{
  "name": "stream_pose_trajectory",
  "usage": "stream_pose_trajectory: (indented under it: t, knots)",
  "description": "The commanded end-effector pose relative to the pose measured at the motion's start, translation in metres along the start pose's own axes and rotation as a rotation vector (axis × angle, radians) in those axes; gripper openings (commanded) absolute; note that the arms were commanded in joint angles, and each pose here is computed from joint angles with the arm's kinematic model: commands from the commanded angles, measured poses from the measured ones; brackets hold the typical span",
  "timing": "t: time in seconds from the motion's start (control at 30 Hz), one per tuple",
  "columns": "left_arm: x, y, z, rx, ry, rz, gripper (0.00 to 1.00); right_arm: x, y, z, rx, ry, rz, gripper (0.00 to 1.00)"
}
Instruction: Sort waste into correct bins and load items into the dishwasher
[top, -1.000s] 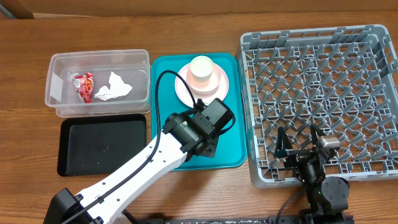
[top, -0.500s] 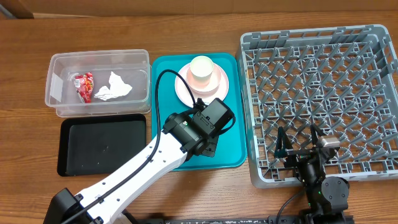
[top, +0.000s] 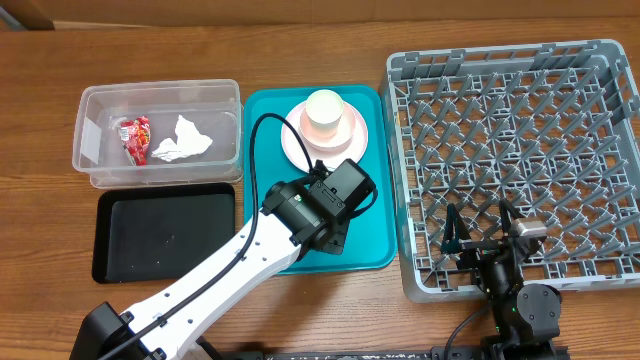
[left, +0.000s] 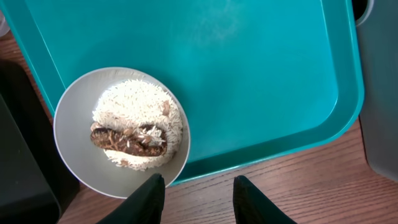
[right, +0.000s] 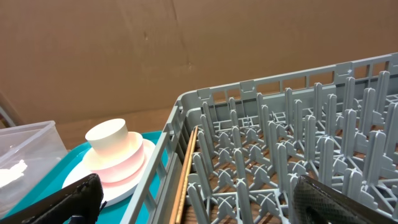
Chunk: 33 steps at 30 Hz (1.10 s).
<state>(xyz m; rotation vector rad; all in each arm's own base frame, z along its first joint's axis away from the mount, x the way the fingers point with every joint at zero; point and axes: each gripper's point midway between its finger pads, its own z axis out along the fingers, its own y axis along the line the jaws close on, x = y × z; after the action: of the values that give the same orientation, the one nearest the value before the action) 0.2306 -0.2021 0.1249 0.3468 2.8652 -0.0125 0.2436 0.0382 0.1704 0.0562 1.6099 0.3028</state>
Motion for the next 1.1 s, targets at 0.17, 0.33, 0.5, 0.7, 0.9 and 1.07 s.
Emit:
stream_pose_trajectory:
  t: [0.17,0.33,0.5,0.7,0.9,1.07]
  knots:
    - [0.008,0.0,0.006,-0.001,0.033,-0.014,0.38,0.001,0.0,0.0,-0.001,-0.008,0.001,1.0]
    - [0.011,0.001,0.017,0.0,0.031,-0.032,0.4,0.001,0.0,0.0,-0.001,-0.008,0.001,1.0]
    - [0.012,-0.001,0.033,0.01,0.008,-0.035,0.42,0.001,0.0,0.0,-0.001,-0.008,0.001,1.0]
    - [0.014,0.007,0.049,-0.028,-0.024,-0.037,0.41,0.001,0.0,0.0,0.0,-0.008,0.001,1.0]
    - [0.019,0.007,0.064,-0.017,-0.041,-0.062,0.4,0.001,0.0,0.0,0.0,-0.008,0.001,1.0]
    - [0.022,0.008,0.073,-0.013,-0.049,-0.071,0.39,0.001,0.0,0.0,0.0,-0.008,0.001,1.0]
